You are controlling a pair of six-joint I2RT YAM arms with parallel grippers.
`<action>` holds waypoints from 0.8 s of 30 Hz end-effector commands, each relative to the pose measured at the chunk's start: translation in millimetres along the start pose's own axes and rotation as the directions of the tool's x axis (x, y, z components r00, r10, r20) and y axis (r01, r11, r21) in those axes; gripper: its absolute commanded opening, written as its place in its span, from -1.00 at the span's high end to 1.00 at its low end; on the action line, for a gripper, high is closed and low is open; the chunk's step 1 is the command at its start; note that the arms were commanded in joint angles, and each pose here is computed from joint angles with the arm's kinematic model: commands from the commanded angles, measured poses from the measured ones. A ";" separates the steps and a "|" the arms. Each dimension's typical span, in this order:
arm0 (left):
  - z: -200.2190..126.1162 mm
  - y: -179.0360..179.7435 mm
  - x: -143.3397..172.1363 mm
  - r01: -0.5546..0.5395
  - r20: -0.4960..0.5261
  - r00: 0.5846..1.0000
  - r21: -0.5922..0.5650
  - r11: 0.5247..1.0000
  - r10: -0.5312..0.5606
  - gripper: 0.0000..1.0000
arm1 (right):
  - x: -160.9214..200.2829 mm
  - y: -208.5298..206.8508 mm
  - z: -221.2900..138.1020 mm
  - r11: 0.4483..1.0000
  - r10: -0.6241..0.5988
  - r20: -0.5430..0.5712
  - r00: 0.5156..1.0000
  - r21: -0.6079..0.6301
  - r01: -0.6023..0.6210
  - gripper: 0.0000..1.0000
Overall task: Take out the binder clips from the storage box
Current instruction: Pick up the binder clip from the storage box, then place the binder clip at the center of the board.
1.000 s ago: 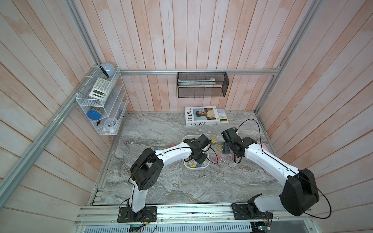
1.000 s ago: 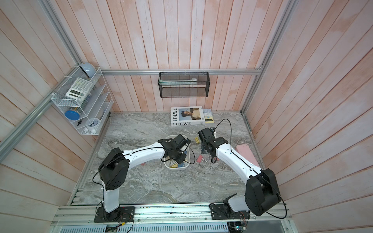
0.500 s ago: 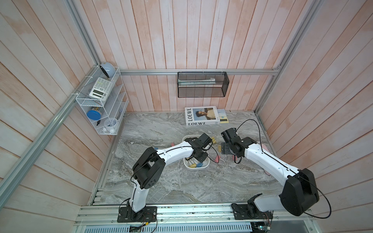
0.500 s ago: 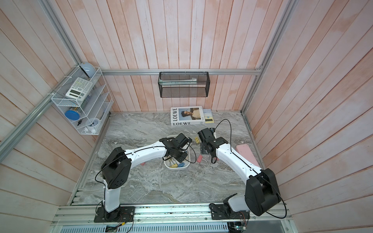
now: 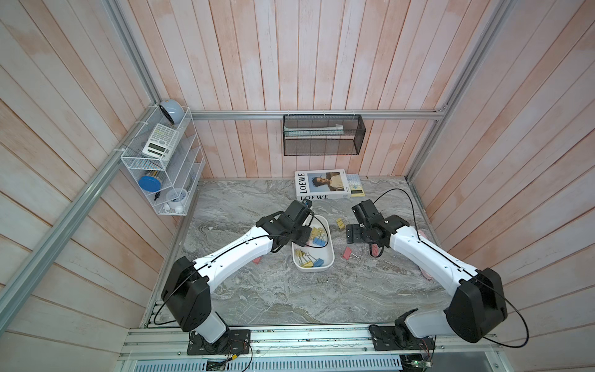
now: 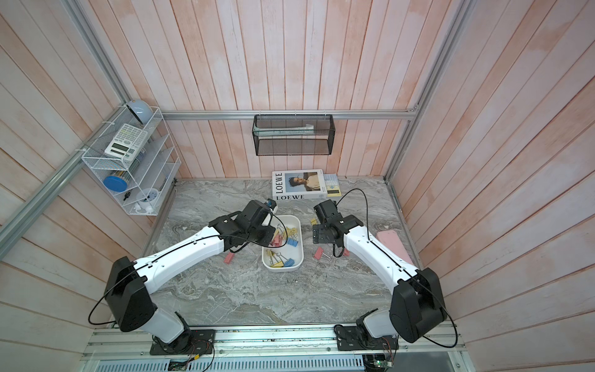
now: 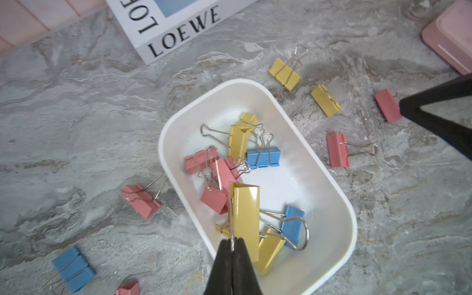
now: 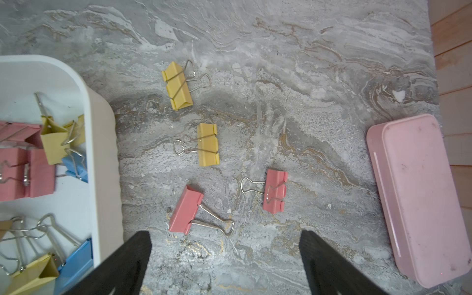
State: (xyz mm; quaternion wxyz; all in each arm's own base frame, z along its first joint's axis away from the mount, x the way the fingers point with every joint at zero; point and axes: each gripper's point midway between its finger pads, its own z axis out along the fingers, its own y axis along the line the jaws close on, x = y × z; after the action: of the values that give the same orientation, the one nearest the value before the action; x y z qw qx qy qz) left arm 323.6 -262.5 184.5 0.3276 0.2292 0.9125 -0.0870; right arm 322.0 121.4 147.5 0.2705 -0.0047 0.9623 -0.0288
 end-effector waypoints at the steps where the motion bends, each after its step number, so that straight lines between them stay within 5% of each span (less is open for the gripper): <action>1: -8.4 42.9 16.8 0.114 0.025 0.993 -0.134 0.984 -0.111 1.00 | -8.8 18.7 -4.9 0.998 -0.032 0.013 0.999 -0.049 0.032 -0.96; 9: -35.8 136.6 80.4 0.327 0.043 0.940 -0.405 0.854 -0.339 1.00 | -8.5 38.4 -3.6 0.994 -0.068 0.010 0.998 -0.080 0.069 -0.96; 20: -64.9 223.2 174.2 0.492 0.086 0.775 -0.703 0.513 -0.625 1.00 | -11.5 67.0 -6.1 0.983 -0.134 0.017 0.991 -0.125 0.135 -0.96; 24: -59.3 235.3 193.7 0.473 0.053 0.730 -0.759 0.448 -0.681 1.00 | -11.0 79.1 -8.1 0.973 -0.150 0.008 0.989 -0.174 0.149 -0.96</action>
State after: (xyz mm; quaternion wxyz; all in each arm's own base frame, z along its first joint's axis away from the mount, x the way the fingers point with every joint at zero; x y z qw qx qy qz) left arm 280.2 19.0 114.4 0.2451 -0.2102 0.9301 0.1749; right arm 325.4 188.1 148.7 0.2627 -0.0861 0.9609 0.0158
